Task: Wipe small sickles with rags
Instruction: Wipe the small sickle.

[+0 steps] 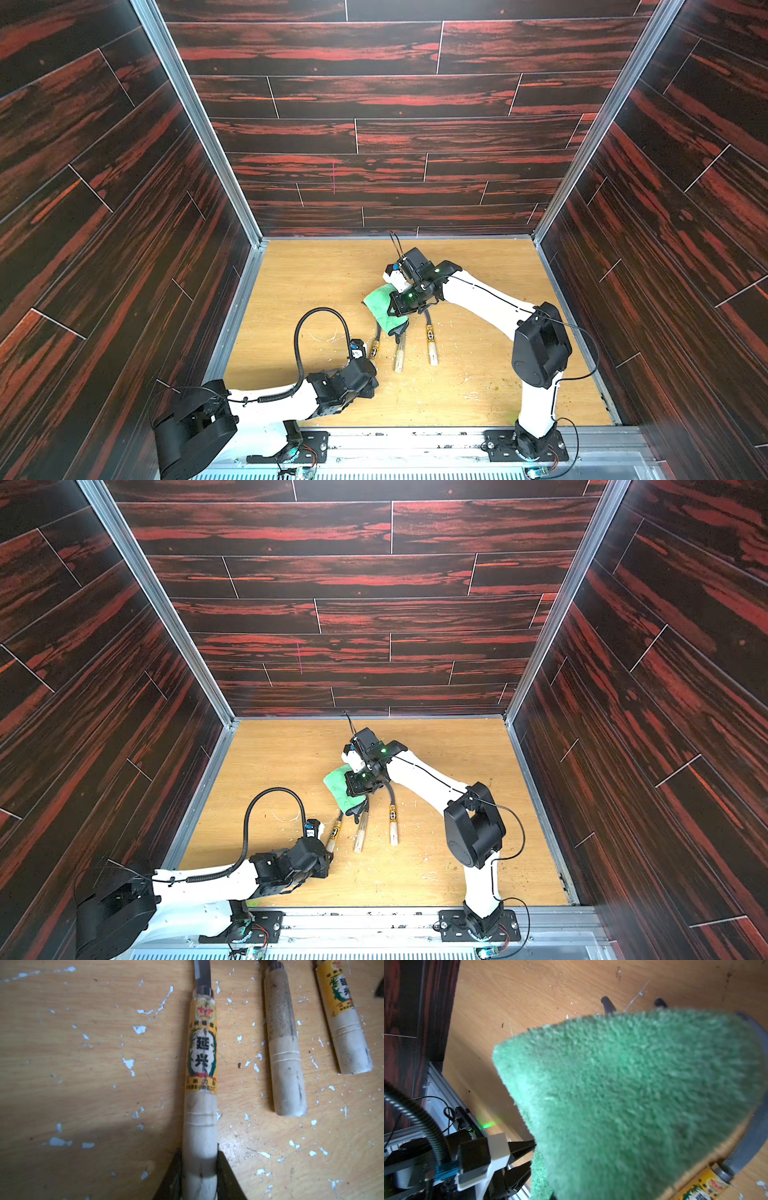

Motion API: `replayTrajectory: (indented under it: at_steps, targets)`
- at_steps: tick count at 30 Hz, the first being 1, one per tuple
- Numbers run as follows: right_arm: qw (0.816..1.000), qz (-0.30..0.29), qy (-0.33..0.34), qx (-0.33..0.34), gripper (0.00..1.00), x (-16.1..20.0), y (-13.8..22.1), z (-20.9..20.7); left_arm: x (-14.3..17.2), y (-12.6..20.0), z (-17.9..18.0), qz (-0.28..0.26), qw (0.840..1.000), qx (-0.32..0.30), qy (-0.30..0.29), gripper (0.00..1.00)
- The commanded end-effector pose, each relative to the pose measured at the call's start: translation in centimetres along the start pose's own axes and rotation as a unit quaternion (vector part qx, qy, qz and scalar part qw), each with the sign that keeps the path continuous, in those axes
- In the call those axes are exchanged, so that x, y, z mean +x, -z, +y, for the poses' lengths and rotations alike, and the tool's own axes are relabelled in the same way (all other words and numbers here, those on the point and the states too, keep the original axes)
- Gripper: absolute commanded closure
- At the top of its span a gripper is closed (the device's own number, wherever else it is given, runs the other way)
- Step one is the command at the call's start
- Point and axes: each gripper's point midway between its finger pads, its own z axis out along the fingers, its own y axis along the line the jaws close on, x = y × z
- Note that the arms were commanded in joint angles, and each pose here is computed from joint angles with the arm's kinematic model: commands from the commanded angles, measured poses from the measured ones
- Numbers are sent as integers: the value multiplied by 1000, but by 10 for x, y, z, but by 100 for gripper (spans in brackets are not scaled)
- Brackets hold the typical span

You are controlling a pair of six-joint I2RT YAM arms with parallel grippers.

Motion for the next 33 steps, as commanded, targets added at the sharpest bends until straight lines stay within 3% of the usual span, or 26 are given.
replayTrajectory:
  at_steps: [1,7,11,21,33]
  targets:
    - [1000,-9,-5,8,100,-2,8,-6,5,4,4,22,999,-19,-15,78]
    - [1000,-18,-7,8,100,-2,13,-10,-13,18,-2,9,999,-28,-30,57]
    - [1000,-24,-9,9,100,-1,18,-14,-21,22,-4,2,999,-38,-33,53]
    - [999,-36,-13,9,100,4,33,-21,-29,4,-6,7,996,-75,-42,51]
    - [999,-42,-22,13,100,14,42,-30,-38,-13,-2,27,995,-89,-38,57]
